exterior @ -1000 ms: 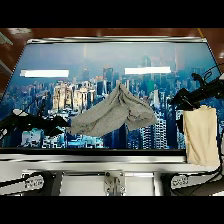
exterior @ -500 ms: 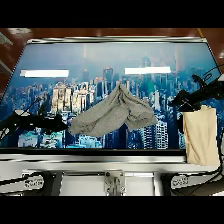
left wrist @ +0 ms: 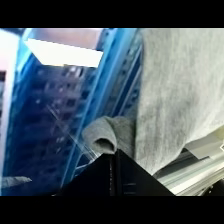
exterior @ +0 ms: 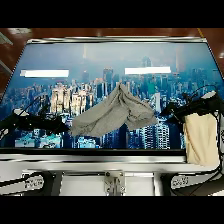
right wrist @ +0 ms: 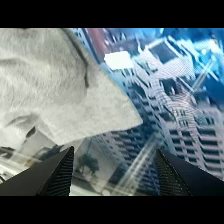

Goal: Fold the shirts.

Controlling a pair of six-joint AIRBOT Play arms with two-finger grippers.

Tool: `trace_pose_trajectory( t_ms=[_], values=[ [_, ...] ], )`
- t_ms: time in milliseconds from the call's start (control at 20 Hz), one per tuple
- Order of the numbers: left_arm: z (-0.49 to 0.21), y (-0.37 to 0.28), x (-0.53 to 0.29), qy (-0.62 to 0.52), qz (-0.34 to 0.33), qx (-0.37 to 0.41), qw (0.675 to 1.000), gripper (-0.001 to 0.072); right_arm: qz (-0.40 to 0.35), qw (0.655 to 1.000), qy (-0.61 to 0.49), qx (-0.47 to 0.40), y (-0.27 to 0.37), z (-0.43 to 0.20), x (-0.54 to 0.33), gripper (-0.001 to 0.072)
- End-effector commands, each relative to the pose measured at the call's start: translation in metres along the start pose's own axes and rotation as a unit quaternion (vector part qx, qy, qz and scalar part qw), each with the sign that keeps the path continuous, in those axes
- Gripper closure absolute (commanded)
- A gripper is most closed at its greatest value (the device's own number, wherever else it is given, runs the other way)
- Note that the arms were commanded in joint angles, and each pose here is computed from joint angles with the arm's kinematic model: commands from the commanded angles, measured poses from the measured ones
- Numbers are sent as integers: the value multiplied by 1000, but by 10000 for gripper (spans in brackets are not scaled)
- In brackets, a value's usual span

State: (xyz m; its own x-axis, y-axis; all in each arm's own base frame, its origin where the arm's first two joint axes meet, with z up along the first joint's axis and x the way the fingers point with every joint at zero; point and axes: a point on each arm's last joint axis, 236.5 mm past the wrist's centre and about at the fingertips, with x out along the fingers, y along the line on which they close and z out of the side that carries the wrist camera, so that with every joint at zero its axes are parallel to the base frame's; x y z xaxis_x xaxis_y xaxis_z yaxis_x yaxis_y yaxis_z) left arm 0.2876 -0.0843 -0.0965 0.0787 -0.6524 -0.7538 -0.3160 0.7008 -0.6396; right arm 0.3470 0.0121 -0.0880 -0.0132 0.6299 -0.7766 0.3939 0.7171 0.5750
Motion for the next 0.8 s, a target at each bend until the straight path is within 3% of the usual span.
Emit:
trace_pose_trajectory(
  t_ms=[0, 150, 200, 250, 350, 400, 600, 750],
  values=[
    [-3, -7, -6, -2, -4, 24, 1000, 671, 10, 1000, 4, 3, -1, 3, 26, 79],
    [-8, -11, -9, 5, -8, 28, 1000, 671, 0, 1000, 17, -13, 2, 3, 48, 79],
    [-10, -13, -10, 7, -10, 30, 999, 671, -2, 1000, 18, -16, 3, 3, 52, 127],
    [-10, -14, -11, 7, -11, 32, 999, 671, -3, 1000, 18, -18, 4, 3, 53, 234],
    [-9, -16, -14, 0, -11, 37, 999, 671, 3, 999, 34, -31, 6, -5, 52, 539],
    [-9, -18, -16, -2, -11, 39, 999, 671, 7, 997, 46, -54, 9, -12, 49, 654],
    [6, -47, -46, -47, -15, 89, 995, 672, 36, 984, -12, -172, 57, -15, 5, 653],
    [27, -125, -133, -168, -19, 208, 963, 672, 55, 941, -125, -310, 139, -25, -82, 654]
  ],
)
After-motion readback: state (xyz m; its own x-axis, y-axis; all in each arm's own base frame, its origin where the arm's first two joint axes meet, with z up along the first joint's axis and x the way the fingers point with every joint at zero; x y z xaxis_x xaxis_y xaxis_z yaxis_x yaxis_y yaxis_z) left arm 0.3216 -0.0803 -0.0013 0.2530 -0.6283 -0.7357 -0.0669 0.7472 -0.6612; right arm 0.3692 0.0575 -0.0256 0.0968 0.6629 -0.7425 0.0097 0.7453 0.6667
